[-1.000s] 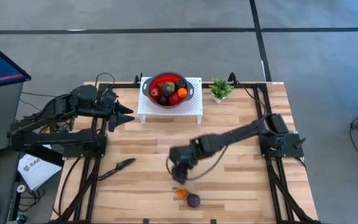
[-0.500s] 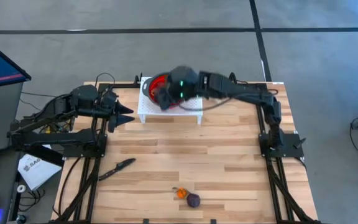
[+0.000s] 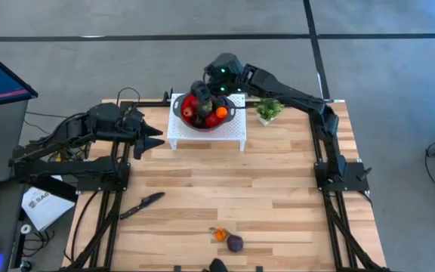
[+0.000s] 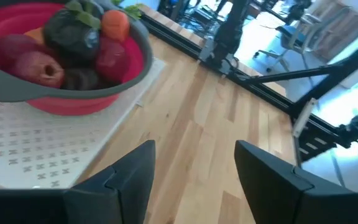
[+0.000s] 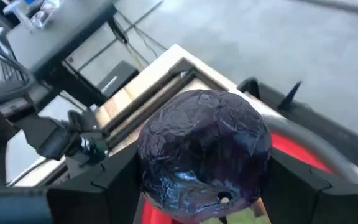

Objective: Pick & Place Fruit
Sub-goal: Put the purple plum into the red strainer bowl on the shelf, then put the orange tangerine into the red strainer bowl on the shelf

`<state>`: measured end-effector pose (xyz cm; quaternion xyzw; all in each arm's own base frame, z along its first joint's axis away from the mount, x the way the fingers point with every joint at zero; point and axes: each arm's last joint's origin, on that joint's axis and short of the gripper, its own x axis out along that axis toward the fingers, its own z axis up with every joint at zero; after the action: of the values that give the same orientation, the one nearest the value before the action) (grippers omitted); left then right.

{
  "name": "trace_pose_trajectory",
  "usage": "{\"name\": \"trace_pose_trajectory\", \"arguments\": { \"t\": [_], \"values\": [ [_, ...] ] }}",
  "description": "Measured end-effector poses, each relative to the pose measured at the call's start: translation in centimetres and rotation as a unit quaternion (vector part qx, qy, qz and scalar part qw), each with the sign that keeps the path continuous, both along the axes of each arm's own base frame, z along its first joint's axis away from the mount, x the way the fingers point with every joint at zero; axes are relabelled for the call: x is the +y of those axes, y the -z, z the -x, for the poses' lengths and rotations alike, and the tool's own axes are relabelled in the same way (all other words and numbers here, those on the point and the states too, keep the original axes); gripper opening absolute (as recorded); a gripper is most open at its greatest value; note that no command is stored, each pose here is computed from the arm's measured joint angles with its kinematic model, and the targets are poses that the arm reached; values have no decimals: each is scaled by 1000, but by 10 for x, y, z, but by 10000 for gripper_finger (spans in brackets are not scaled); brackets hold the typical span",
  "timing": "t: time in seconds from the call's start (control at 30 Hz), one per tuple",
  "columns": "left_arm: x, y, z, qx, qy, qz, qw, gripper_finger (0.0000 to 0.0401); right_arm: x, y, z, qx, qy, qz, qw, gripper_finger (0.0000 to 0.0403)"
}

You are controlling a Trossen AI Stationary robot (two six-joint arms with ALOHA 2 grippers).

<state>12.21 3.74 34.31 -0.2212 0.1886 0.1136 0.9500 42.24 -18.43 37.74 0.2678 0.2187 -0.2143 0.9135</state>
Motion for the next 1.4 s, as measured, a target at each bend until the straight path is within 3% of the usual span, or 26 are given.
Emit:
{"name": "trace_pose_trajectory", "arguments": {
  "t": [0.27, 0.6, 1.07, 1.23, 1.4],
  "values": [
    [4, 3, -9, 11, -15, -3, 1000, 213, -21, 27, -9, 15, -15, -31, 999, 256],
    [7, 5, -17, 18, -15, -1, 1000, 213, -27, 44, -14, 39, -23, -29, 999, 258],
    [7, 5, -16, 17, -15, -1, 1000, 213, -35, 44, -10, 42, -14, -27, 999, 367],
    [7, 5, -16, 17, -15, -1, 1000, 213, -38, 41, -7, 37, -3, -36, 999, 376],
    [7, 5, -16, 17, -15, -1, 1000, 213, -31, 14, 0, 38, -7, -34, 999, 370]
  ]
}}
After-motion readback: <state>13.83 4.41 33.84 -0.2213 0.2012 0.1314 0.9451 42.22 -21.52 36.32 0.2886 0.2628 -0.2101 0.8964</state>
